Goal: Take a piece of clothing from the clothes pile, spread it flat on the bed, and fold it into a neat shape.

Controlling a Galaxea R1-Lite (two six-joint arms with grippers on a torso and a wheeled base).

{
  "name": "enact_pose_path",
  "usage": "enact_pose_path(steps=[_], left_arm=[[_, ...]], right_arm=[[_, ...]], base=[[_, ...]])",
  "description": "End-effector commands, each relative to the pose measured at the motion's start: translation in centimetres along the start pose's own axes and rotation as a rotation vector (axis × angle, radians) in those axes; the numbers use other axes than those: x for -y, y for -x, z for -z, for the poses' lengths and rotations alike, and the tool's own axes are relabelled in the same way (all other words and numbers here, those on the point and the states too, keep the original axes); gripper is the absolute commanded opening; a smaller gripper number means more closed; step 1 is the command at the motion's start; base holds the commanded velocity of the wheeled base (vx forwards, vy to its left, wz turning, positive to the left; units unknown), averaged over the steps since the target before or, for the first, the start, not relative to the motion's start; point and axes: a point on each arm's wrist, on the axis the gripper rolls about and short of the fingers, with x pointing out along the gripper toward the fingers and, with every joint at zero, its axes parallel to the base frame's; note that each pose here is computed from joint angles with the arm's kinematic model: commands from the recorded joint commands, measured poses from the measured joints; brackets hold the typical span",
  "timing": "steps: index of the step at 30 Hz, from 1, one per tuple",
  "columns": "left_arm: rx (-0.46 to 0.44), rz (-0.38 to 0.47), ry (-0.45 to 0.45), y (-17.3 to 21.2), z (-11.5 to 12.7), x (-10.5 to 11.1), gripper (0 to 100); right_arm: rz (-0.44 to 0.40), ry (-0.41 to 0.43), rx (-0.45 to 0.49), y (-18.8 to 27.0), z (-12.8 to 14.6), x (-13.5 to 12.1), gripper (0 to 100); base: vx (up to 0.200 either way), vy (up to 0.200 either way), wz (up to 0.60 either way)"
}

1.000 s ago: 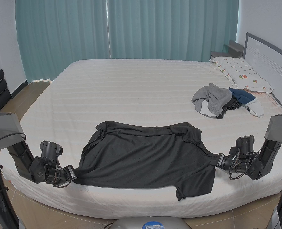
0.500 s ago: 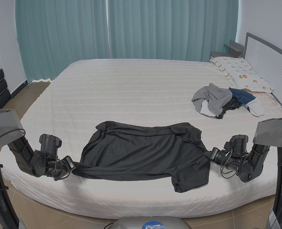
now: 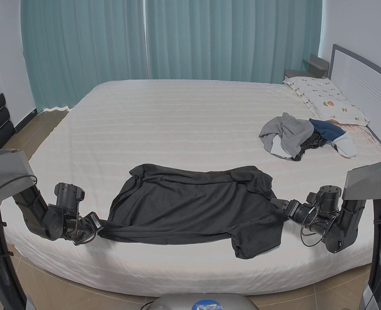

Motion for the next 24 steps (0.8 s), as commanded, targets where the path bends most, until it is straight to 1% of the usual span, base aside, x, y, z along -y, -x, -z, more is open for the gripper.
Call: enact_pose_path(steps=[1, 2, 5, 10, 14, 15, 17, 20, 23, 24], left_arm=[[-0.005, -0.005, 0.001, -0.1, 0.1, -0.1, 0], [-0.005, -0.005, 0.001, -0.1, 0.1, -0.1, 0], [-0.007, -0.005, 0.000, -0.1, 0.2, -0.1, 0], [-0.008, -0.006, -0.003, -0.1, 0.2, -0.1, 0], [-0.008, -0.008, -0.002, -0.1, 0.2, -0.2, 0], [-0.009, -0.007, -0.003, -0.1, 0.2, -0.2, 0], [-0.010, -0.008, -0.005, -0.1, 0.3, -0.2, 0], [-0.010, -0.008, -0.005, -0.1, 0.3, -0.2, 0], [-0.010, -0.008, -0.006, -0.1, 0.3, -0.2, 0], [-0.011, -0.007, -0.006, -0.1, 0.3, -0.2, 0]], right_arm=[[-0.012, -0.014, -0.014, 2.2, -1.1, -0.4, 100], [-0.012, -0.014, -0.014, 2.2, -1.1, -0.4, 100], [0.009, -0.033, -0.077, 2.9, -0.6, -0.1, 100], [-0.005, -0.032, -0.147, 3.4, 0.5, -0.3, 100], [-0.008, -0.008, -0.184, 3.6, 1.4, -0.7, 100], [0.001, 0.006, -0.216, 3.7, 2.0, -0.7, 100], [0.008, 0.021, -0.249, 3.6, 2.7, -0.7, 100], [0.015, 0.028, -0.276, 3.2, 3.4, -0.6, 100], [0.019, 0.030, -0.281, 2.9, 3.6, -0.3, 100], [0.015, 0.031, -0.276, 2.7, 3.5, -0.4, 0]], base=[[0.000, 0.000, 0.00], [0.000, 0.000, 0.00], [0.000, 0.000, 0.00], [0.000, 0.000, 0.00], [0.000, 0.000, 0.00], [0.000, 0.000, 0.00], [0.000, 0.000, 0.00], [0.000, 0.000, 0.00], [0.000, 0.000, 0.00], [0.000, 0.000, 0.00]])
